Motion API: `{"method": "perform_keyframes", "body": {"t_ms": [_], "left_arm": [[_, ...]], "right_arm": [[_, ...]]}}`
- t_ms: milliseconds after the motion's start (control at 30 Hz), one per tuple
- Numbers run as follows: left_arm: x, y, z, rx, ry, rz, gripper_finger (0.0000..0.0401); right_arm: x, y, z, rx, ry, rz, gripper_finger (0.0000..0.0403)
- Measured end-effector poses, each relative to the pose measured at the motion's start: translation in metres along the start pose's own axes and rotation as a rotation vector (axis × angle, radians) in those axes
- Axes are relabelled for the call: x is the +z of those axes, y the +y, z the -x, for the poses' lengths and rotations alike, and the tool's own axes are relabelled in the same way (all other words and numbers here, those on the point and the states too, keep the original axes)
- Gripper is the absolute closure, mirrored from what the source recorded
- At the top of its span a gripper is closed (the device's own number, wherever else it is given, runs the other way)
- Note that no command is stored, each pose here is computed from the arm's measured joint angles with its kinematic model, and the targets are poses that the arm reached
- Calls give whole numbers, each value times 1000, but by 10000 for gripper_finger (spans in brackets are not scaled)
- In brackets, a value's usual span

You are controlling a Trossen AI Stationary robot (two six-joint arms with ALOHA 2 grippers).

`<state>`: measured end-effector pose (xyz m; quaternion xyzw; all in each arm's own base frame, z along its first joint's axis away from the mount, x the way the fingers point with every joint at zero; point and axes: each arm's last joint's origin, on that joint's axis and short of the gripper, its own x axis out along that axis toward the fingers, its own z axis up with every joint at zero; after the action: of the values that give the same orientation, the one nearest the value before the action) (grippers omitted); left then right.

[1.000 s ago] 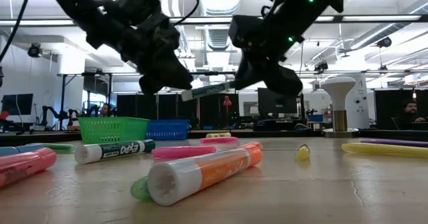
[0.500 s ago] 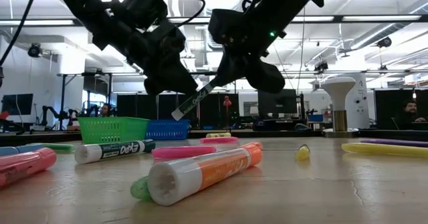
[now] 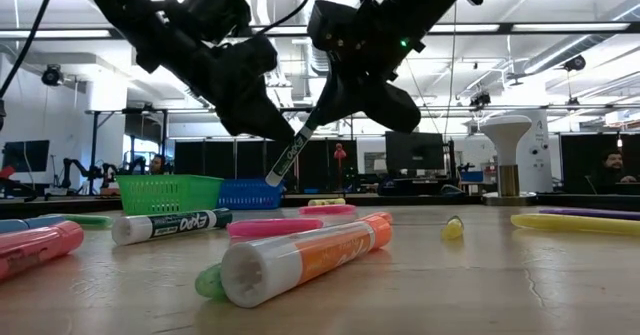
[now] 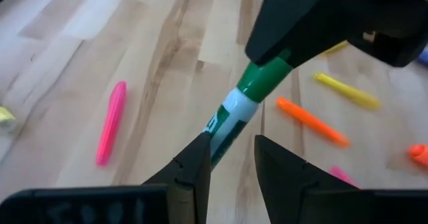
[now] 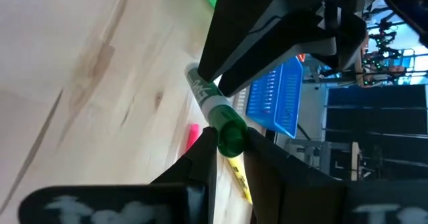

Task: Pick & Place Markers
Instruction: Put the green marker into the blue bin

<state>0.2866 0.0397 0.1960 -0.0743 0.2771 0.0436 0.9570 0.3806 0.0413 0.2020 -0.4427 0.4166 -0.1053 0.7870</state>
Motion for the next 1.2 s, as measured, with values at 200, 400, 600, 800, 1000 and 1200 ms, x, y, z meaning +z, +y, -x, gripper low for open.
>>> {"method": "perform_keyframes", "body": {"t_ms": [200,400,600,800,1000,1200], "left_arm": [[-1,-5,0,6,1,-86,293],[-3,-8,-1,40,21,-187,293],[-4,-10,-1,24,34,-201,293],[-5,-15,-1,7,36,-229,293],[-6,-16,-1,7,42,-250,293],[-6,-20,-1,-42,42,-233,293]], "right_arm": [[0,0,0,7,-4,-17,346],[0,0,0,7,-3,-19,346],[1,1,0,57,-40,-44,346],[1,2,0,67,-52,-46,346],[2,2,0,98,-79,-79,347],[5,2,1,112,-115,-93,347]]}}
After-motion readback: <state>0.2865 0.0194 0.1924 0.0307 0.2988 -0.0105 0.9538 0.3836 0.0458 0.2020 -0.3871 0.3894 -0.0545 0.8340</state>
